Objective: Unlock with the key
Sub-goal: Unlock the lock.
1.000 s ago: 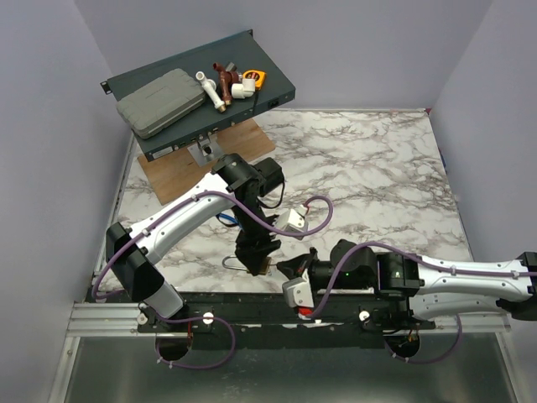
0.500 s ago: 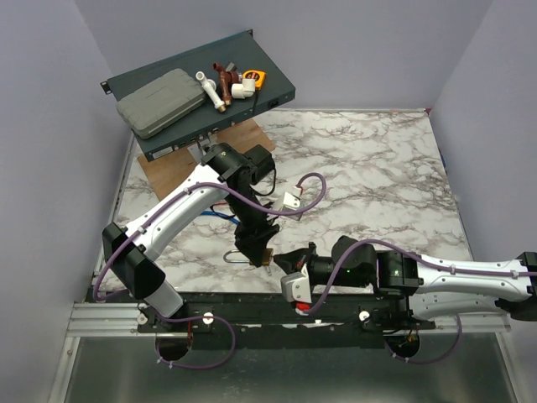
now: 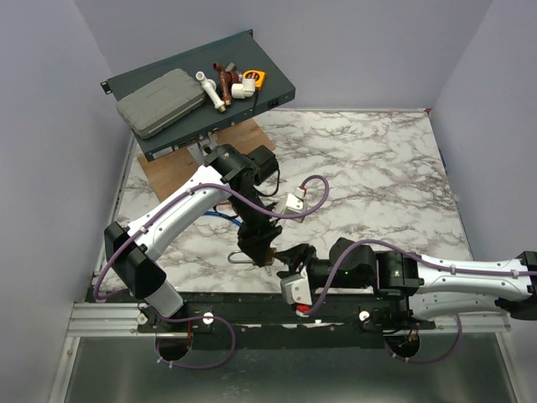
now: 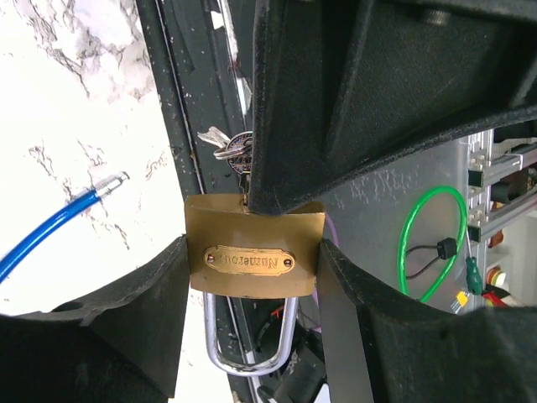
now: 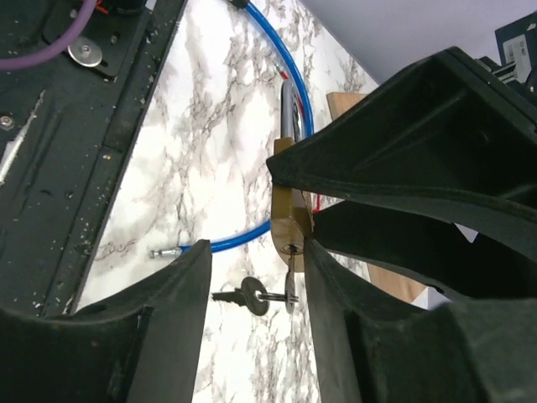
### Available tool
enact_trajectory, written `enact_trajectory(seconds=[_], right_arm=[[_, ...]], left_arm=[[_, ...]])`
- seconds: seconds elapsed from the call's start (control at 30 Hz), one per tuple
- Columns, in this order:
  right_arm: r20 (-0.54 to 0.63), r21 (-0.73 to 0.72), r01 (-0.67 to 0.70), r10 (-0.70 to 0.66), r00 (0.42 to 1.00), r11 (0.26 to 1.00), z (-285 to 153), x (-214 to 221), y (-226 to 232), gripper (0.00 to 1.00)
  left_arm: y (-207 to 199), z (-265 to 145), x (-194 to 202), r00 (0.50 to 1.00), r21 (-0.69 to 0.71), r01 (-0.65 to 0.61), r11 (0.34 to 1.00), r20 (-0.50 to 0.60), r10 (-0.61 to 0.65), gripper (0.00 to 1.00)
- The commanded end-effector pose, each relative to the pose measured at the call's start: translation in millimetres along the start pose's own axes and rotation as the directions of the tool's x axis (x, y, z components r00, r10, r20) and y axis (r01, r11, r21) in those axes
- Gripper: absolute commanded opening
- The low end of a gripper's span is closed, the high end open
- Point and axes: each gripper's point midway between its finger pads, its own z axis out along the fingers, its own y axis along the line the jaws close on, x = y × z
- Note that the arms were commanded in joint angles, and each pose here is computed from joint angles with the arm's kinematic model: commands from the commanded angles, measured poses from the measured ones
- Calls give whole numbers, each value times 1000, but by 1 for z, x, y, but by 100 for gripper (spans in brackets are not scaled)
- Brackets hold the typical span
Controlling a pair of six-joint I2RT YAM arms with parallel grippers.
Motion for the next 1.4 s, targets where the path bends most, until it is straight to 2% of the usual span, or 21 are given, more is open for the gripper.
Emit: enact_trajectory(seconds=[0.0, 0.17, 0.3, 0.5, 0.53, 0.6, 0.7, 0.77, 0.8, 0.9, 0.97, 1.03, 1.13, 1.2, 1.37], right_arm=[[48, -1, -24, 24, 999, 1000, -11, -17, -6, 54], [34, 4, -16, 16, 999, 1000, -13, -15, -8, 55], [-2, 81, 36, -36, 999, 996, -5, -8, -21, 54], [6, 66, 80, -81, 997, 995, 10, -8, -18, 49], [1, 67, 94, -94, 996, 993, 13, -7, -18, 46], [-13, 72, 118, -117, 993, 990, 17, -5, -20, 33], [-34, 94, 148, -145, 989, 985, 18, -2, -25, 5], [-45, 104, 170, -167, 985, 980, 16, -1, -28, 1], [-46, 111, 179, -175, 983, 978, 15, -1, -30, 1], [-58, 134, 223, -216, 975, 966, 11, -1, -36, 1], [-76, 145, 259, -251, 965, 955, 7, 2, -39, 1], [-92, 152, 295, -284, 954, 943, 3, 3, -42, 1], [-119, 144, 361, -346, 931, 922, -1, 5, -45, 1], [-133, 137, 402, -385, 913, 906, -4, 5, -48, 1], [-185, 102, 512, -490, 852, 853, -6, 11, -51, 1]], left_arm=[[-8, -5, -22, 993, 28, -65, 997, 99, 62, 0], [-8, -7, -22, 992, 30, -59, 998, 112, 55, 0], [-9, -7, -22, 993, 40, -53, 998, 111, 49, 0], [-13, -8, -23, 991, 45, -60, 997, 120, 55, 0], [-14, -8, -23, 991, 46, -62, 997, 124, 56, 0], [-15, -8, -23, 991, 49, -61, 997, 125, 55, 0], [-19, -10, -23, 989, 46, -69, 997, 132, 62, 0], [-23, -12, -27, 986, 53, -74, 996, 151, 65, 0], [-24, -13, -29, 985, 57, -74, 996, 159, 64, 4], [-27, -17, -34, 978, 75, -68, 995, 200, 51, 30], [-25, -21, -35, 973, 85, -47, 995, 230, 26, 40], [-18, -25, -32, 966, 91, -12, 996, 259, -12, 57], [-1, -36, -32, 940, 113, 74, 991, 323, -107, 74], [6, -42, -32, 922, 124, 105, 987, 359, -143, 78], [7, -42, -32, 911, 150, 120, 981, 376, -169, 77]])
